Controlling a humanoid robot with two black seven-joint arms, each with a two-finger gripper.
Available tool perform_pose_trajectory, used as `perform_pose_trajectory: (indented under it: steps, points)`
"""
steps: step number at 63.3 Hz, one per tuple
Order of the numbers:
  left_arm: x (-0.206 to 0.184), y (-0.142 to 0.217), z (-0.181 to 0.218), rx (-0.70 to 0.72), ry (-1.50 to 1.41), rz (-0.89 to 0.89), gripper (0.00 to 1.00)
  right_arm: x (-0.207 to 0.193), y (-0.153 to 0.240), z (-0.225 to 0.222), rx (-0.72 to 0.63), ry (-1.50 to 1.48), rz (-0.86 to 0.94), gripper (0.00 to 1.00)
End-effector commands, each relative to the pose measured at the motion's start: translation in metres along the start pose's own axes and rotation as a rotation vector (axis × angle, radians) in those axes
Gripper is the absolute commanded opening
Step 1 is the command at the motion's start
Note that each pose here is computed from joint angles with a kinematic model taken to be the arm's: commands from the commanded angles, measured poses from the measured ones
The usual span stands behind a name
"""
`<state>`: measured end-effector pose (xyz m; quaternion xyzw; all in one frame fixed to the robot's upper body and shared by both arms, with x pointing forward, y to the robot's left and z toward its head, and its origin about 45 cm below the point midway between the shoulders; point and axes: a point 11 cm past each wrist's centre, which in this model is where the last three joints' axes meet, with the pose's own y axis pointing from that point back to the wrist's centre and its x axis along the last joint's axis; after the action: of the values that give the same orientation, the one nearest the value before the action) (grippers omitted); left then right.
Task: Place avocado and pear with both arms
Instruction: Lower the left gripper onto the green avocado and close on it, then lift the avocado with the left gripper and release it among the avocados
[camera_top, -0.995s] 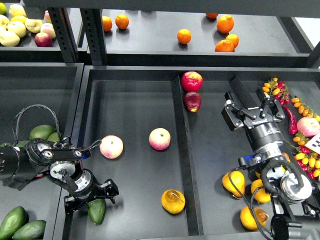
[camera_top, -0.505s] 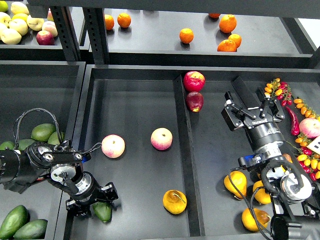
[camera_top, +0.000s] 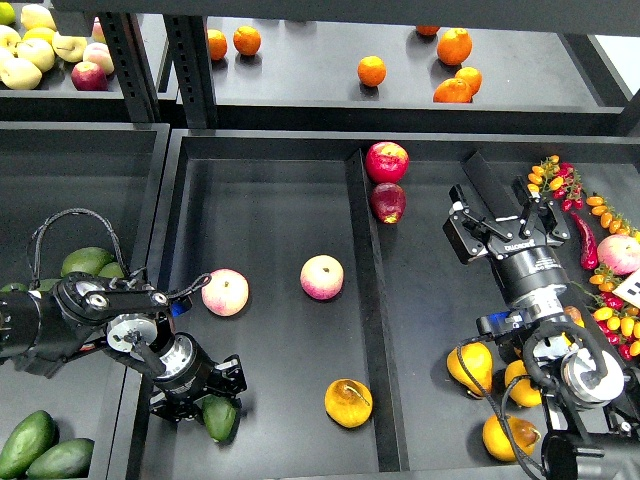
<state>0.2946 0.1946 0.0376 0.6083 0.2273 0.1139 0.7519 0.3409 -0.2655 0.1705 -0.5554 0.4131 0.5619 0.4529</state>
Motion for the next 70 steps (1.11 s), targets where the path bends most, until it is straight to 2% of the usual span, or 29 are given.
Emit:
perform_pose_trajectory:
  steps: [1,23,34,47,70]
  points:
    - [0.006,0.012,0.013,-0.02,-0.022,0.014,0.3,0.0,0.0,0.0,0.0,0.0,-0.002,1.0]
    - [0.03,0.057,0.046,-0.081,-0.055,0.082,0.3,0.0,0.0,0.001,-0.002,0.0,-0.001,1.0]
    - [0.054,0.092,0.041,-0.113,-0.013,0.138,0.3,0.0,0.0,0.001,-0.003,0.0,-0.001,1.0]
    - [0.086,0.138,0.004,-0.126,0.067,0.218,0.3,0.0,-0.001,0.001,-0.004,0.001,-0.002,1.0]
    - [0.112,0.176,-0.099,-0.058,0.205,0.31,0.3,-0.025,-0.027,0.003,-0.025,0.003,-0.023,1.0]
